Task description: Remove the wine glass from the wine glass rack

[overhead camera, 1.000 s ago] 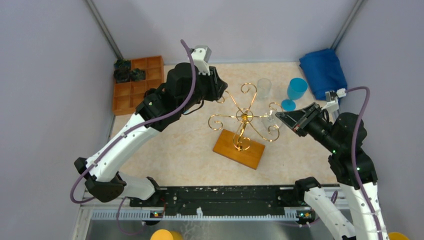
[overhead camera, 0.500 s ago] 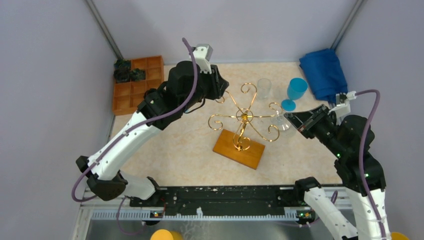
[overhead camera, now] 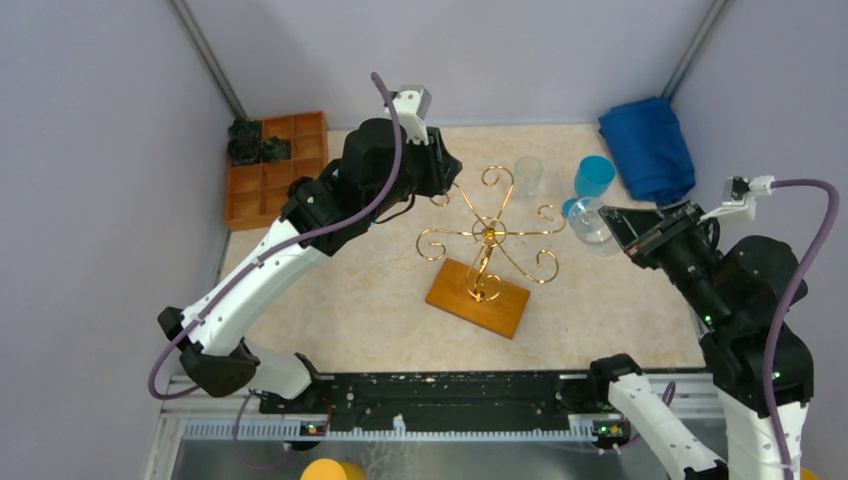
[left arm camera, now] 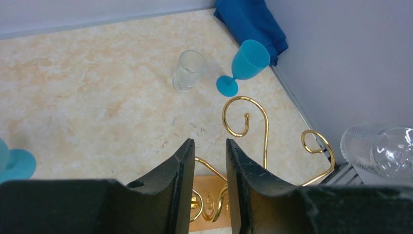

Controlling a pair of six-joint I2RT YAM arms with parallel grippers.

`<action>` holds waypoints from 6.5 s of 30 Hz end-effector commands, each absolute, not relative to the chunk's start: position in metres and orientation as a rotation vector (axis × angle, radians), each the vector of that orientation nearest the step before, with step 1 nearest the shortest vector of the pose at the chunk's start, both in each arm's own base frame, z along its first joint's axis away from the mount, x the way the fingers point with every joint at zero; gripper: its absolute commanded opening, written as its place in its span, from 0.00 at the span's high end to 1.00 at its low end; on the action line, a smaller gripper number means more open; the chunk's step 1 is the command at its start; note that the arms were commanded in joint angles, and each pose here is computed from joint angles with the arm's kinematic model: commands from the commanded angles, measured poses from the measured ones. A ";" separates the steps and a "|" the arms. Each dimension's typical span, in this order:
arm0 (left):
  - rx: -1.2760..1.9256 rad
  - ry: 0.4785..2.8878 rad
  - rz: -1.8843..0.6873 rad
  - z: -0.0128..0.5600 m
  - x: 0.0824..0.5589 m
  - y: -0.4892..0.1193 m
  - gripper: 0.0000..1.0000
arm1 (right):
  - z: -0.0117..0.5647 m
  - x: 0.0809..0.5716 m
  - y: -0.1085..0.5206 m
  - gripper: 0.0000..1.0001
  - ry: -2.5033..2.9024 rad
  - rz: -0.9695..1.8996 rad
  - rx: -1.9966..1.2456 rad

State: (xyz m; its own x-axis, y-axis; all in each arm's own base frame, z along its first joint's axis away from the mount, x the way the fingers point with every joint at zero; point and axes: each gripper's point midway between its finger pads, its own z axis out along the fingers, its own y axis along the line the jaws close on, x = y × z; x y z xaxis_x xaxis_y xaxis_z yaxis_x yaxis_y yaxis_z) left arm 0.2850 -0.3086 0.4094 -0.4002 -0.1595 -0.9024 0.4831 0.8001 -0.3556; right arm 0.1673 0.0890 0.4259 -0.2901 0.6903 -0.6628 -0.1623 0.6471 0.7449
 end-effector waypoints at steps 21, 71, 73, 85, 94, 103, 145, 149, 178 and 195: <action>0.418 1.305 -1.316 0.530 0.287 -0.274 0.59 | 0.602 0.232 0.159 1.00 1.194 1.333 0.079; 0.656 0.864 -1.974 0.512 0.279 -0.225 0.42 | 0.641 0.250 0.296 1.00 0.938 2.010 -0.241; 0.675 0.849 -1.965 0.517 0.271 -0.225 0.42 | 0.639 0.251 0.301 1.00 0.938 2.020 -0.240; 0.742 0.754 -1.937 0.545 0.227 -0.217 0.43 | 0.615 0.261 0.306 1.00 0.893 2.159 -0.207; 0.828 0.662 -1.883 0.569 0.174 -0.206 0.51 | 0.595 0.260 0.317 1.00 0.933 2.214 -0.218; 0.822 0.675 -1.900 0.567 0.170 -0.206 0.76 | 0.581 0.245 0.347 1.00 1.002 2.264 -0.271; 0.292 1.515 -1.049 0.559 0.365 -0.199 1.00 | 0.597 0.240 0.185 0.13 0.966 1.709 -0.128; 0.230 1.681 -0.945 0.516 0.418 -0.197 1.00 | 0.599 0.229 0.182 0.10 1.030 1.533 -0.172; 0.111 2.458 -0.366 0.233 0.473 -0.213 1.00 | 0.535 0.221 0.162 0.07 1.264 1.219 -0.095; 0.181 2.596 -0.356 0.149 0.467 -0.248 1.00 | 0.516 0.219 0.150 0.01 1.292 1.119 -0.063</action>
State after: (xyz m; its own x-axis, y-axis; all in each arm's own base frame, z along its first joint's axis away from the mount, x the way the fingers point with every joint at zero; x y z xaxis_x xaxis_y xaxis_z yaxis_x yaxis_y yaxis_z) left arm 0.4619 -0.2329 0.1590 -0.8726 0.0480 -0.4862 0.1809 0.9561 -0.2304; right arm 0.2212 0.1569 0.5156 -0.1851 0.6221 -0.7607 -0.6868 0.4718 0.5529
